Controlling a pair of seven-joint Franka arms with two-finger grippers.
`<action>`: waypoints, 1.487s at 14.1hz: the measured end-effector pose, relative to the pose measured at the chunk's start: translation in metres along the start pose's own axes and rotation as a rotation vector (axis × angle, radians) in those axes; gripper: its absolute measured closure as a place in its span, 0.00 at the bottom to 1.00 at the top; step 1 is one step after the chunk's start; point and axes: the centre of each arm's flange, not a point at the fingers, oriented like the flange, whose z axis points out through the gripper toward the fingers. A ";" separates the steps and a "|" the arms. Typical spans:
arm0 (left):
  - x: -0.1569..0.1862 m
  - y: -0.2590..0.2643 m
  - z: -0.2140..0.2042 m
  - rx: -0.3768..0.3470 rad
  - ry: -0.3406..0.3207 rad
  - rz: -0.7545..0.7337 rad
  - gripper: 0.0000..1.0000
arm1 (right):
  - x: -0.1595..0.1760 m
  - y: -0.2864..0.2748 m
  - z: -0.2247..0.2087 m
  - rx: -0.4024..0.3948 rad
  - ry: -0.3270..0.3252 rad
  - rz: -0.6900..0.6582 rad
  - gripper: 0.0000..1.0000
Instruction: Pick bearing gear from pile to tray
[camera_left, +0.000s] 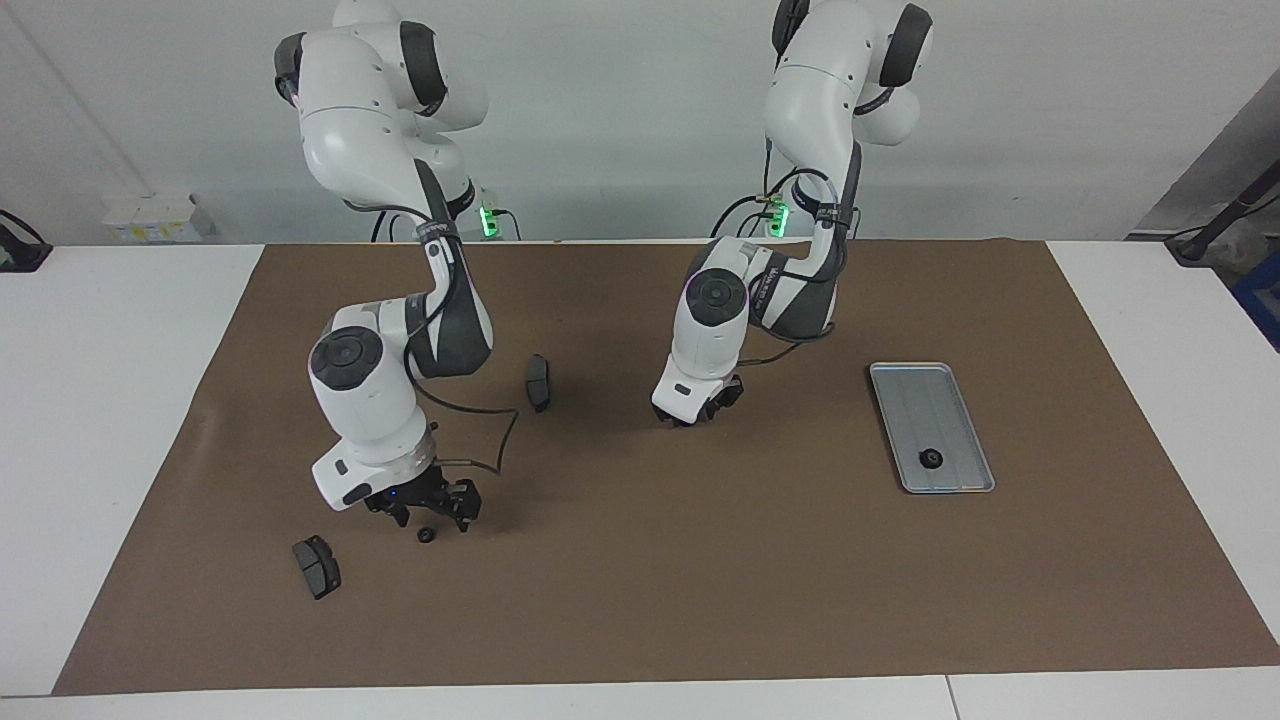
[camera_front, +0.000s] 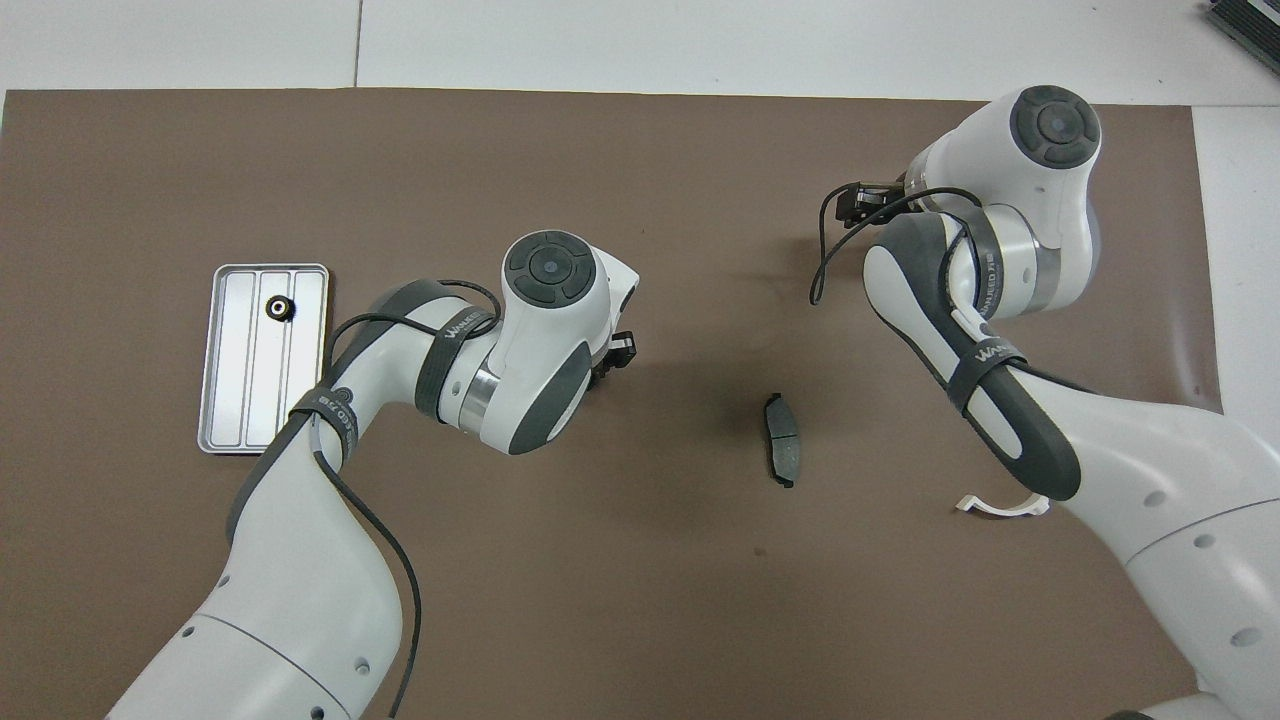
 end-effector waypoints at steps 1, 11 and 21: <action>-0.001 0.001 0.001 0.000 0.000 -0.002 0.40 | 0.001 0.001 0.007 -0.001 -0.007 -0.002 0.12; -0.014 0.012 0.006 0.008 -0.002 -0.006 0.48 | 0.006 0.016 0.020 -0.003 -0.019 0.019 0.37; -0.010 0.009 0.003 0.003 0.009 -0.016 0.64 | 0.004 0.014 0.024 -0.003 -0.029 0.016 0.45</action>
